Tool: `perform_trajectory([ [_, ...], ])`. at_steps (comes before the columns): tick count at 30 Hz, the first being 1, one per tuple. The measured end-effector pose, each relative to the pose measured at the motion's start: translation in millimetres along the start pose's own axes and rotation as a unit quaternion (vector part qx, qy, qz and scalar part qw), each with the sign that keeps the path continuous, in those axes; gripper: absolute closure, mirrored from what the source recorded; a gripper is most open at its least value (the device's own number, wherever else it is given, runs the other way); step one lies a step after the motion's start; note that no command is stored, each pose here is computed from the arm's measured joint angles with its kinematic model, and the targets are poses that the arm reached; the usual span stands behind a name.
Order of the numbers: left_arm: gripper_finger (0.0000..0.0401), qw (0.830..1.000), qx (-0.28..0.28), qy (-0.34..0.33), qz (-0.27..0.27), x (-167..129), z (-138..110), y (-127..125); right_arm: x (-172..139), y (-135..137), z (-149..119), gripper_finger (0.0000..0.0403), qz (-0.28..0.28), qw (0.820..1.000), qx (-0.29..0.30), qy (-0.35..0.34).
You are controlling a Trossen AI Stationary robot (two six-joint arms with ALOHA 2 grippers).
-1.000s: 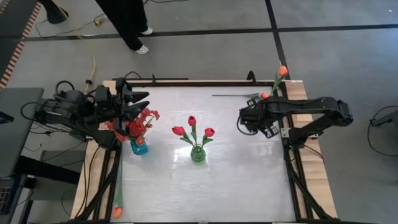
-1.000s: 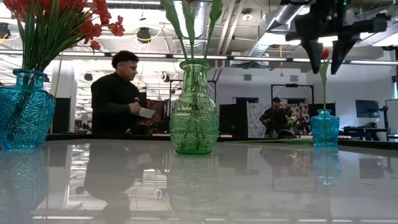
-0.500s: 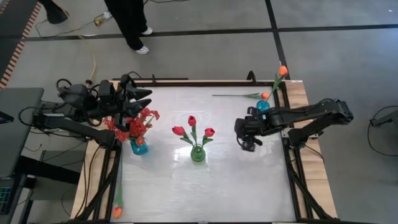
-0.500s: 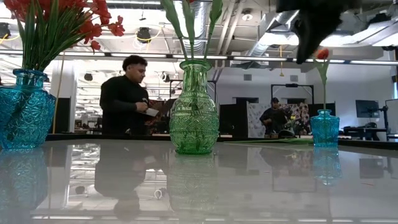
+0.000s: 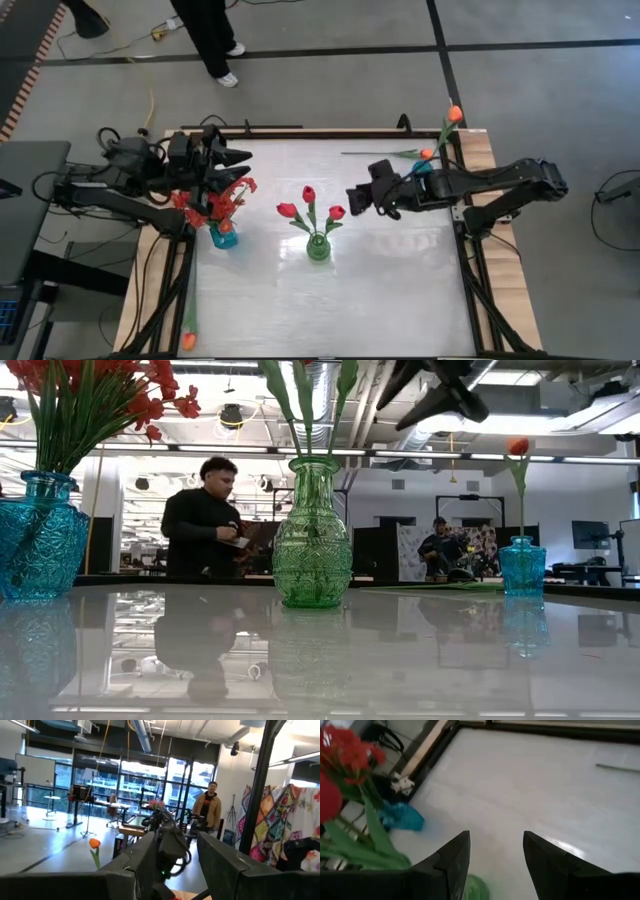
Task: Sort flowers into vase by color
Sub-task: Put the top orange flower into the right blue vase
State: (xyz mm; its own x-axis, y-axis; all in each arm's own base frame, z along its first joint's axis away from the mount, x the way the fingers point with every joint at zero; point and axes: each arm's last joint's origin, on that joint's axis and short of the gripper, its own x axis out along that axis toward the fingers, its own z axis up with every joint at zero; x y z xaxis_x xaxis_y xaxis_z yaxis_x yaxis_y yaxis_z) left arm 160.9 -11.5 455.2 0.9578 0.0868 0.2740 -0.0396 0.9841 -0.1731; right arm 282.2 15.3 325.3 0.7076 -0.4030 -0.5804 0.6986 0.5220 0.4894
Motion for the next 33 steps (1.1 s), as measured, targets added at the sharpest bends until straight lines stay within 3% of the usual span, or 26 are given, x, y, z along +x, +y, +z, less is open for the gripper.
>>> perform_trajectory([
  [10, 0.0267, 1.000, -0.022, 0.004, -0.014, 1, -1, -1, 6, -3, 14, 0.0192, 0.004, 0.999, 0.017, -0.028],
  [33, 0.0267, 1.000, -0.004, 0.000, 0.010, 1, -1, 0, 6, -3, 14, 0.0192, 0.005, 0.999, -0.034, -0.026],
])
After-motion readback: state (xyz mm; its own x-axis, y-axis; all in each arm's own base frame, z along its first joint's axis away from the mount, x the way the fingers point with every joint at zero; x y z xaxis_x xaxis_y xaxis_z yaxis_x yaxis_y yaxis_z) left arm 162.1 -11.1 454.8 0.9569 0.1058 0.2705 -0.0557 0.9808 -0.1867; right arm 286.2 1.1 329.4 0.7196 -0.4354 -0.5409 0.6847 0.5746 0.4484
